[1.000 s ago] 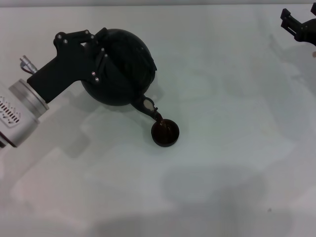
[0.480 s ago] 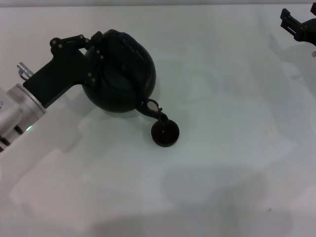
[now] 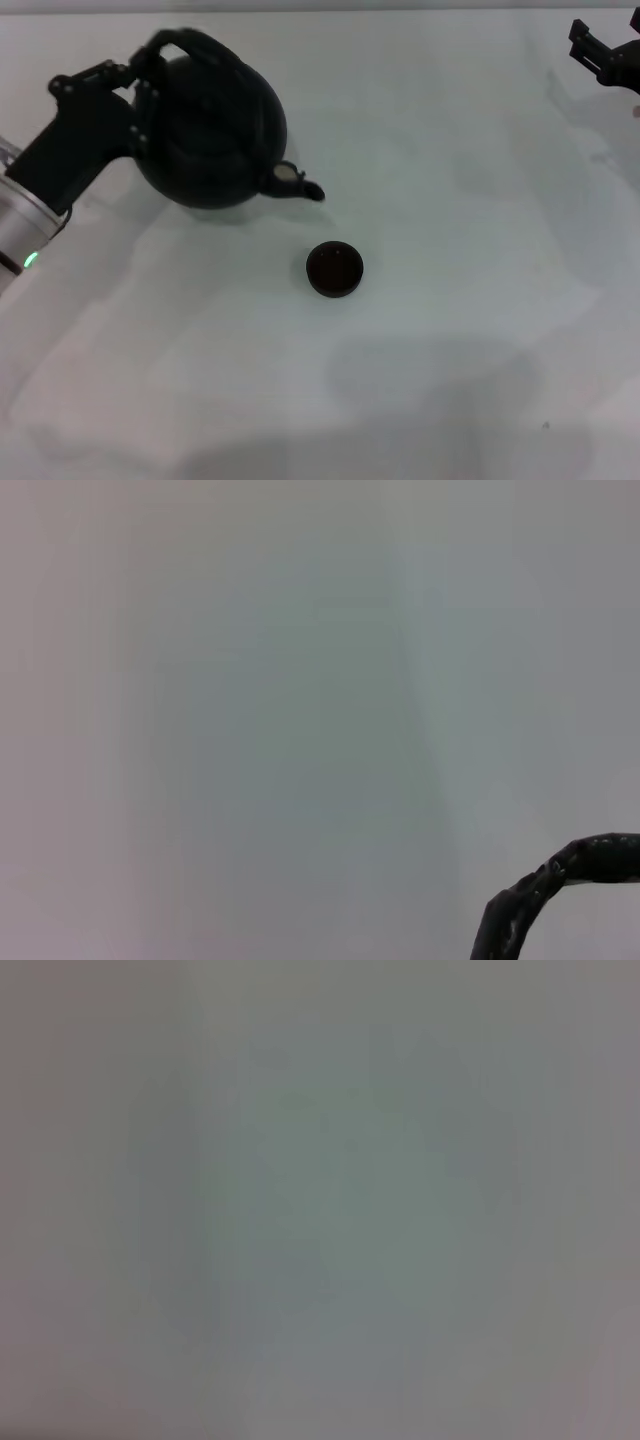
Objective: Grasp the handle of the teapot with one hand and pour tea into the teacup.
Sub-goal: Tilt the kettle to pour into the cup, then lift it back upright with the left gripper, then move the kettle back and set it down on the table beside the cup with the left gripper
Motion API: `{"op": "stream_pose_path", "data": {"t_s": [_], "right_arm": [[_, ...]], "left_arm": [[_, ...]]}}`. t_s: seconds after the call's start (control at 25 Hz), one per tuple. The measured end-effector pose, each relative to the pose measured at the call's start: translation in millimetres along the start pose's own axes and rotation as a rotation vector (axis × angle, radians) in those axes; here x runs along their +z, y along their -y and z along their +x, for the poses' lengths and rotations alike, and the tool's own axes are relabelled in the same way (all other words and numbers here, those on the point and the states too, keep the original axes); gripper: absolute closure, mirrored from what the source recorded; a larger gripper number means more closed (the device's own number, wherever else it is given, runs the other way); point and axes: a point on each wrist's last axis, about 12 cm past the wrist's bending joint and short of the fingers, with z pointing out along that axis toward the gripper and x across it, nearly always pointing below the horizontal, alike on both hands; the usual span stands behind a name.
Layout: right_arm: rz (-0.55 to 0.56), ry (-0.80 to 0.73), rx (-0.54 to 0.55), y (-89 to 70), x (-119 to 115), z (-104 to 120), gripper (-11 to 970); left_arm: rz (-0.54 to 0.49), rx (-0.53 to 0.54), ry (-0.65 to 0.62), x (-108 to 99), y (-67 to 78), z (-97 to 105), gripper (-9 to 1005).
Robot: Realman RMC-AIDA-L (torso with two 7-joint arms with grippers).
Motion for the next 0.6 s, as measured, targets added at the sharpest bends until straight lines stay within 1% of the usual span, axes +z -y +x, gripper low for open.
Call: {"op": "stream_pose_path", "data": {"t_s": [0.24, 0.36, 0.48, 0.6], "right_arm": [[-0.002, 0.001, -0.001, -0.6, 1.1, -0.9, 91], [-0.003, 0.001, -0.001, -0.8, 1.5, -1.1, 91], [-0.001, 0.0, 0.0, -0.6, 1.5, -1.0, 91], [0.006, 0.001, 0.004, 0.6, 1.4, -1.2, 91]], "left_arm": [[-0.099, -0.197, 0.006, -8.9, -2.8, 4.5, 877], [-0.178, -0.254, 0.003, -15.1, -4.6, 9.0, 877], [-0.245, -0.286, -0.007, -22.9, -6.1, 13.7, 876], [-0.264, -0.3, -0.023, -26.7, -5.3, 16.8, 876]]}}
